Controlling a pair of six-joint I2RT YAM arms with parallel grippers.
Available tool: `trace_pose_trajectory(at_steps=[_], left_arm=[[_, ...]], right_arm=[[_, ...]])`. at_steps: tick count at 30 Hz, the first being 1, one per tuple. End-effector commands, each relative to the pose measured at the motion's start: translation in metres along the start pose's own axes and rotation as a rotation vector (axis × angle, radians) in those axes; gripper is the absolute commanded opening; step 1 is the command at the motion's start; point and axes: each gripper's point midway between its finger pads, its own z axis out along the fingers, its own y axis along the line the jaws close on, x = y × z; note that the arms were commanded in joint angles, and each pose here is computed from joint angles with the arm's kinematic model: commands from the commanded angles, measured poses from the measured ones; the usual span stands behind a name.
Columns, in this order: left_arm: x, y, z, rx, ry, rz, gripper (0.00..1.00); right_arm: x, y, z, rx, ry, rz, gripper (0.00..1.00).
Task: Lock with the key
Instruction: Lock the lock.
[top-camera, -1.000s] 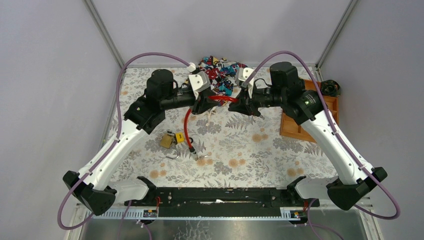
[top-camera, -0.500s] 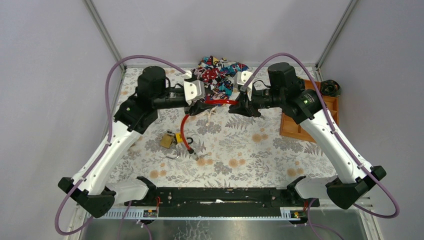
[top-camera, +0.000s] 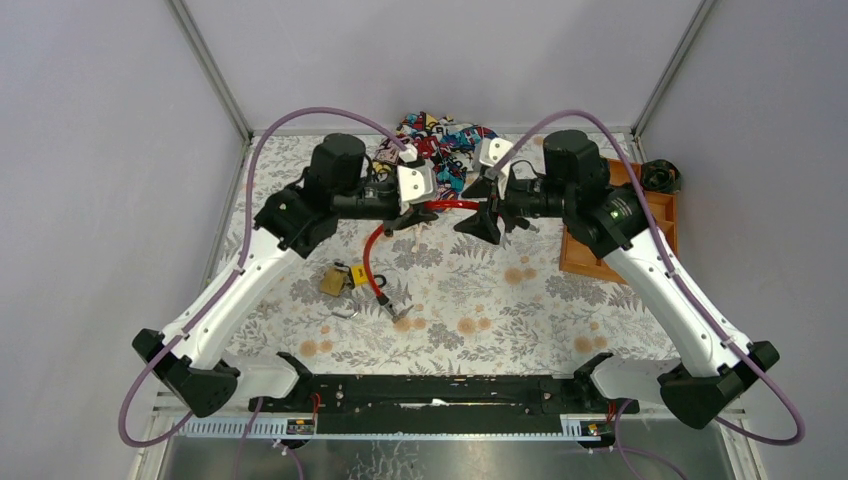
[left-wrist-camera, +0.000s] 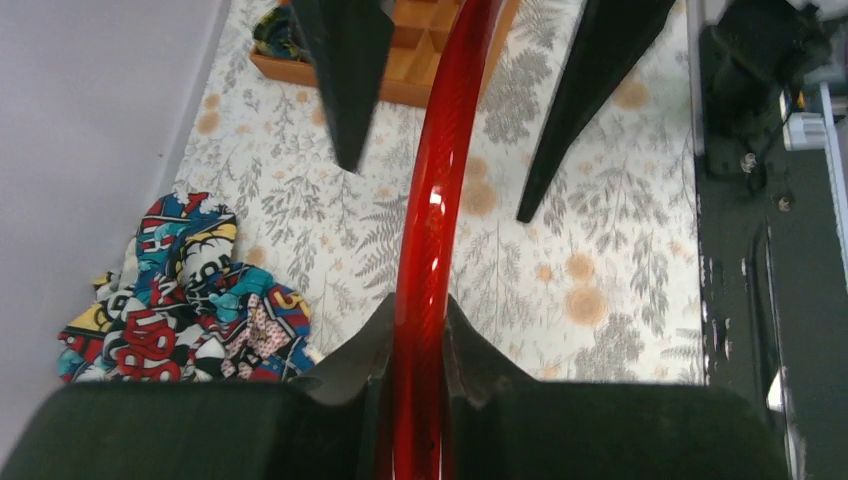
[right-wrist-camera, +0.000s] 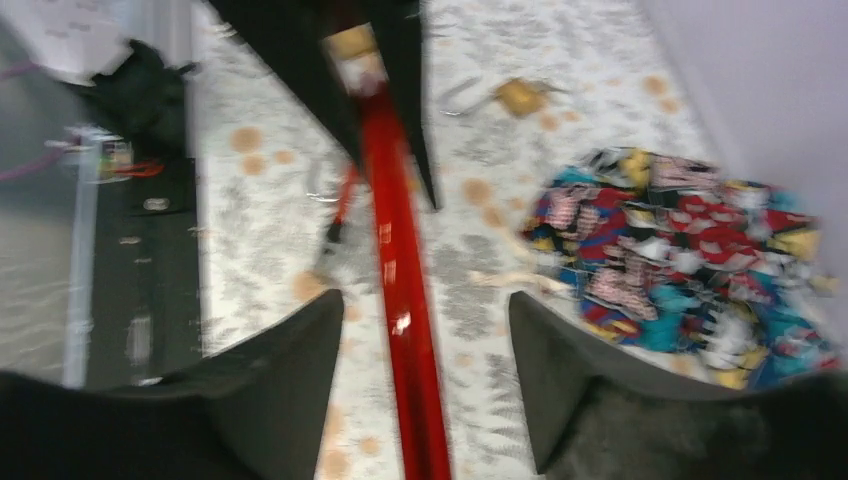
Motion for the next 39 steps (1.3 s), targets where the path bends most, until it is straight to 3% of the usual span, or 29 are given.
trace_pose_trajectory(at_steps=[1,5,12,17,19,22,26,29,33,36,39], left_arm=[[-0.036,0.010,0.012,-0.164,-0.169,-0.052,0.00],[-0.075,0.023,0.033,-0.298,-0.294,-0.092,0.00],[-0.183,0.053,0.046,-0.481,-0.646,-0.007,0.00],[-0.245,0.089,0.010,-0.705,-0.880,0.018,0.00],[-0.247,0.094,0.000,-0.769,-0.903,-0.013,0.00],[-0.195,0.083,0.023,-0.732,-0.741,-0.117,0.00],[-0.054,0.046,0.068,-0.649,-0.308,-0.349,0.00],[0.027,0.016,0.075,-0.610,-0.080,-0.497,0.00],[0.091,-0.009,0.068,-0.580,0.092,-0.548,0.00],[0.126,-0.016,0.054,-0.598,0.203,-0.560,0.00],[0.149,-0.024,0.039,-0.582,0.291,-0.481,0.00]], right_arm=[[-0.037,-0.048,-0.029,0.384,-0.149,0.026,0.81],[-0.049,-0.069,-0.073,0.629,-0.205,0.099,0.99],[-0.088,-0.066,-0.146,0.854,-0.275,0.229,1.00],[-0.124,-0.051,-0.193,0.925,-0.365,0.196,1.00],[-0.127,-0.049,-0.202,0.947,-0.374,0.181,1.00],[-0.119,-0.049,-0.200,0.950,-0.356,0.177,1.00],[-0.096,-0.047,-0.166,0.844,-0.296,0.182,1.00],[-0.078,-0.047,-0.138,0.765,-0.258,0.222,1.00],[-0.043,-0.045,-0.091,0.635,-0.209,0.276,0.98],[-0.018,-0.039,-0.060,0.529,-0.183,0.284,0.90],[0.004,-0.033,-0.037,0.444,-0.154,0.266,0.81]])
